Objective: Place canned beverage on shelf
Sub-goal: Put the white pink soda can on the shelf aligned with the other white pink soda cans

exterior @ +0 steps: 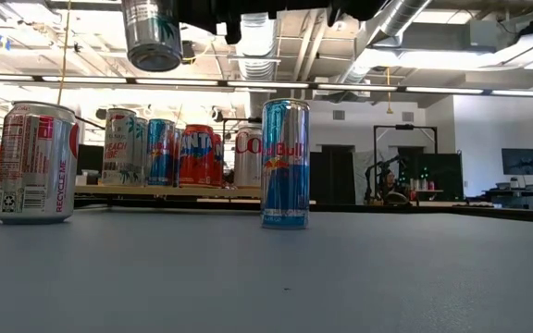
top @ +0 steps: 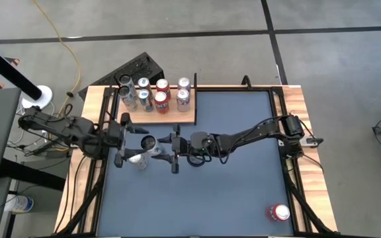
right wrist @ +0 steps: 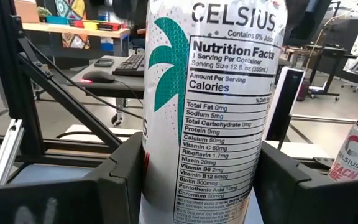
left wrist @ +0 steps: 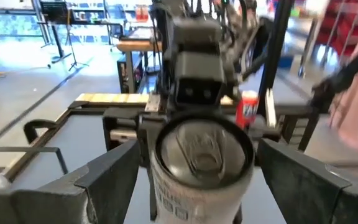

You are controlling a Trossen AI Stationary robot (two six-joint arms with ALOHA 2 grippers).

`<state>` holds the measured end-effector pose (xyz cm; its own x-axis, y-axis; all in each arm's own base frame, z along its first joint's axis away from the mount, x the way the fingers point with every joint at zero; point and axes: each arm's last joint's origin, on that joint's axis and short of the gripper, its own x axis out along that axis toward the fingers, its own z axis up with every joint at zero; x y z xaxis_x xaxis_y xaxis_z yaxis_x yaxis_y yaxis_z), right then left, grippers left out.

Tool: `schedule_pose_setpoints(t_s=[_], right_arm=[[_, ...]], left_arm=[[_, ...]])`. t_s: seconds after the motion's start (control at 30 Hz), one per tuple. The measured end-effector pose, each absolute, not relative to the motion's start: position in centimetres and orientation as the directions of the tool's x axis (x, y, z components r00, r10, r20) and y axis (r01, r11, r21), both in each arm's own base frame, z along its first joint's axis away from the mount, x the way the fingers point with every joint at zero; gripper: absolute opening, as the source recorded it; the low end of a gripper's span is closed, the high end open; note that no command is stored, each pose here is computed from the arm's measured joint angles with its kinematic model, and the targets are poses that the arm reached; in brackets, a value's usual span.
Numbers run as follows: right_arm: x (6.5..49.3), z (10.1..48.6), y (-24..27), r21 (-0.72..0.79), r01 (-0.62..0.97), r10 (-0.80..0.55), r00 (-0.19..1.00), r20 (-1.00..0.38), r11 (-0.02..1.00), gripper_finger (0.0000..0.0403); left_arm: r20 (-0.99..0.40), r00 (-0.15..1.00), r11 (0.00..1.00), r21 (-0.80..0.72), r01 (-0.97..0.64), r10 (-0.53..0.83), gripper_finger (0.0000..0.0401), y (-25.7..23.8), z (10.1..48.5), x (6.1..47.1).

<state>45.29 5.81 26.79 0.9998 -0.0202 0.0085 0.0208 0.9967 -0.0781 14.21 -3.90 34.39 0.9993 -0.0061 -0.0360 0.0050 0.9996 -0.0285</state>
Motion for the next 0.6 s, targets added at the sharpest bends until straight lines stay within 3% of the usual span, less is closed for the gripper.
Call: schedule_pose_setpoints(t_s=[0.4,0.6], right_arm=[[45.3,26.9,5.9,-0.077,0.021,-0.02,1.0,0.014,0.997,0.0213],[45.3,27.1,5.8,-0.076,0.02,-0.019,0.999,0.026,0.997,0.0213]], left_arm=[[-0.146,0.989,1.0,0.001,0.028,-0.028,0.0314,-4.9,32.7,16.9],[-0.114,0.993,0.999,0.025,0.031,-0.028,0.032,-5.1,32.9,17.5]])
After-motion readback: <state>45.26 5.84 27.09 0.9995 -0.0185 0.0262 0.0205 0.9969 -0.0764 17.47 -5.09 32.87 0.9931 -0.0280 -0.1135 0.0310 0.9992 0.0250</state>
